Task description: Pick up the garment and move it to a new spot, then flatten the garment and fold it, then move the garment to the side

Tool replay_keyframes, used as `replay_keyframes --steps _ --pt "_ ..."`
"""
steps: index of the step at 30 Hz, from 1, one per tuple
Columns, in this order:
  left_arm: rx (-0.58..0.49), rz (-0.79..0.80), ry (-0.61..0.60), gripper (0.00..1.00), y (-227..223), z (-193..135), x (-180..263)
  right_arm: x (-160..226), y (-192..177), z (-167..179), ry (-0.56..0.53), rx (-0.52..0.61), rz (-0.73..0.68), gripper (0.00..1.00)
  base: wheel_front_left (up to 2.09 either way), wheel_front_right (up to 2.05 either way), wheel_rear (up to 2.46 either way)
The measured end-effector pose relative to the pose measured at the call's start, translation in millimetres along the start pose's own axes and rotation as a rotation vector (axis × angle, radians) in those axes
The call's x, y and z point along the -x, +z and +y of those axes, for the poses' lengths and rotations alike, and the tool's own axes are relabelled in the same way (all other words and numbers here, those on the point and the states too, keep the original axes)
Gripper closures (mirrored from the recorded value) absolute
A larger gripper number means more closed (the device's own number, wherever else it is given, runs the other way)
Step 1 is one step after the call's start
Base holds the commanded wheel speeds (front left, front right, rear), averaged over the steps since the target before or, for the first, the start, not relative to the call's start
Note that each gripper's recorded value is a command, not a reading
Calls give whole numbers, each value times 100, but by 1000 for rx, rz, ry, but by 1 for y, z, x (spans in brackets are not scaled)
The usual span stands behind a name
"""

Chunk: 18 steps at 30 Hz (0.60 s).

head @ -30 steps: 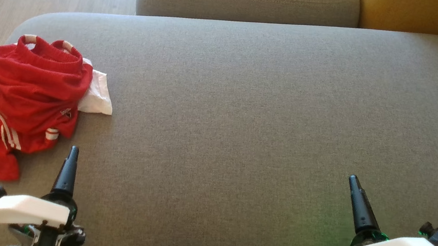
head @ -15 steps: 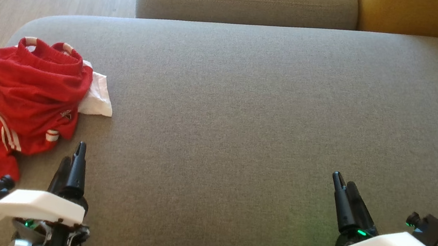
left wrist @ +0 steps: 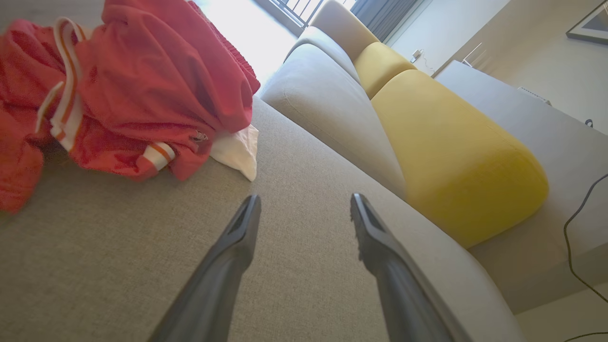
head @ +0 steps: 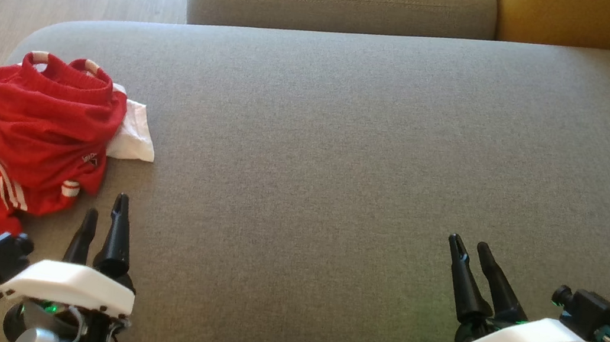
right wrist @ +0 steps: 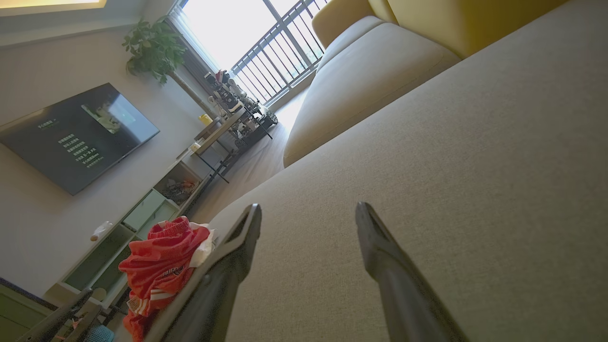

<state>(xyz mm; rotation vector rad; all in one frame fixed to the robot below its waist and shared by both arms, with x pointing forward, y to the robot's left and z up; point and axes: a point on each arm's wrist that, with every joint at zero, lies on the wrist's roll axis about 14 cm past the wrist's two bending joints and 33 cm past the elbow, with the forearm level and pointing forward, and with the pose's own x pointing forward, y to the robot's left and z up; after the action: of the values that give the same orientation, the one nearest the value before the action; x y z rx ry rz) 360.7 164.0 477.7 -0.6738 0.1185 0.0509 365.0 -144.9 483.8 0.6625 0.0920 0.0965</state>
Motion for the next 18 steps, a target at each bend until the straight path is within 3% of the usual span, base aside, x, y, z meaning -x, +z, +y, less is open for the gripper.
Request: replay_keyframes --steps 18 --pt "-242 -75 -56 0 13 -21 -2 -4 11 14 53 223 -49 0 0 0 0"
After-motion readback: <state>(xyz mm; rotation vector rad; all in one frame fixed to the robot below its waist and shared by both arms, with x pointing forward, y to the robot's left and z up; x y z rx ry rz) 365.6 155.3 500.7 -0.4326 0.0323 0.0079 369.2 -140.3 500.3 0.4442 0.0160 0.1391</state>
